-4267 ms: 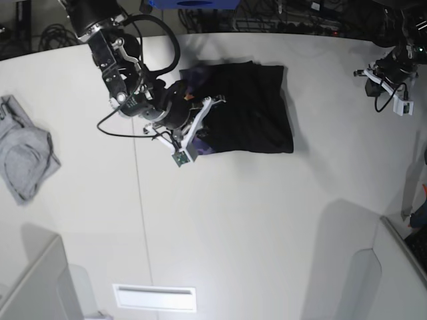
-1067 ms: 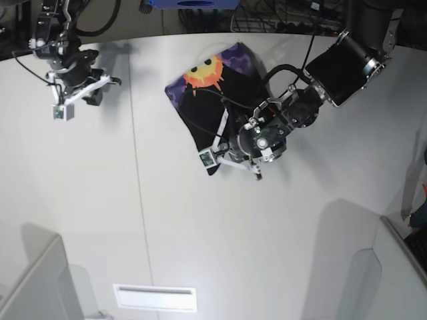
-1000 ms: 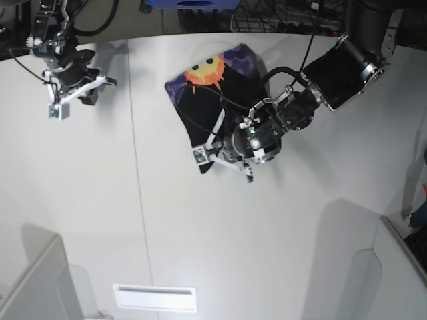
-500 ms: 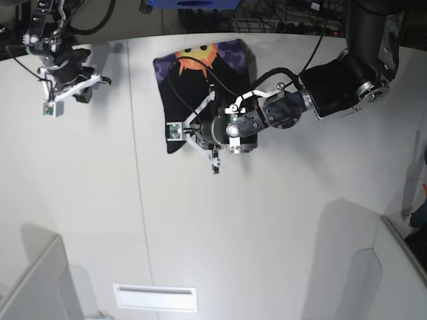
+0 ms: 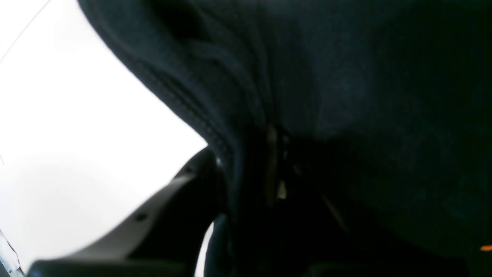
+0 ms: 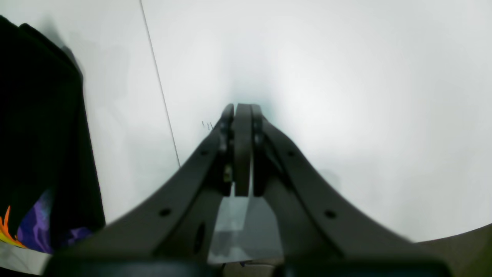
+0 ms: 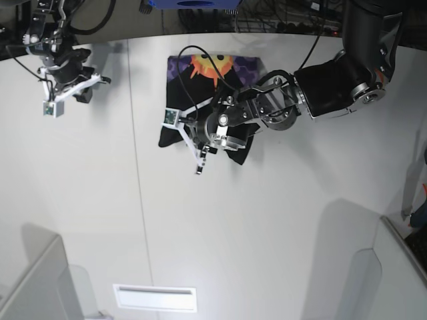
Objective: Fold the T-shirt properly
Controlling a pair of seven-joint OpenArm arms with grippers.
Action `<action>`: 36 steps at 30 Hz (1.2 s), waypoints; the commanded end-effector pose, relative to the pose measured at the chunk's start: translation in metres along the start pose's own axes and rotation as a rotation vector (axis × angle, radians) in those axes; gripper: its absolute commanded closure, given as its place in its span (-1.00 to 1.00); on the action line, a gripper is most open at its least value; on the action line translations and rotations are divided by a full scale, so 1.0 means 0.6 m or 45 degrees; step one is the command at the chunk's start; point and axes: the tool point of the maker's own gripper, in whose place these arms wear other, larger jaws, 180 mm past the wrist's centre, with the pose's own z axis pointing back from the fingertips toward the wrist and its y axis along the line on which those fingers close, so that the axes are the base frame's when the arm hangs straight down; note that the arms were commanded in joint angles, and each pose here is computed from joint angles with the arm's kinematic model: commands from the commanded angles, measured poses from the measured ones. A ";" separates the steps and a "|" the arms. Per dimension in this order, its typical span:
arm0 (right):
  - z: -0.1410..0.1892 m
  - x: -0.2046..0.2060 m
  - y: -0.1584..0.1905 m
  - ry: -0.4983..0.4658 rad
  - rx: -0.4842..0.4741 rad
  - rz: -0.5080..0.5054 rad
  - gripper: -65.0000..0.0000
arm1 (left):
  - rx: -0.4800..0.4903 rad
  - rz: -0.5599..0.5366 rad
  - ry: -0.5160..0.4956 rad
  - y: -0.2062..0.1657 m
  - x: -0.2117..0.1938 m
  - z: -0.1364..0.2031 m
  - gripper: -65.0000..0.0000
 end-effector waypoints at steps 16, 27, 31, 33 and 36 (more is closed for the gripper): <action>0.003 0.017 0.003 -0.043 0.015 0.018 1.00 | 0.050 -0.017 0.013 0.030 -0.001 0.012 0.85; 0.003 0.012 0.007 -0.029 0.022 0.021 1.00 | 0.227 0.147 -0.078 0.126 0.008 0.059 -0.49; 0.003 0.011 0.006 -0.028 0.021 0.021 1.00 | 0.387 0.241 -0.186 0.190 0.020 0.121 -0.53; 0.005 0.006 0.004 -0.023 0.017 0.021 1.00 | 0.499 0.330 -0.264 0.220 0.017 0.169 -0.32; 0.015 -0.004 -0.005 -0.042 -0.003 0.024 1.00 | 0.686 0.546 -0.336 0.241 -0.033 0.242 0.57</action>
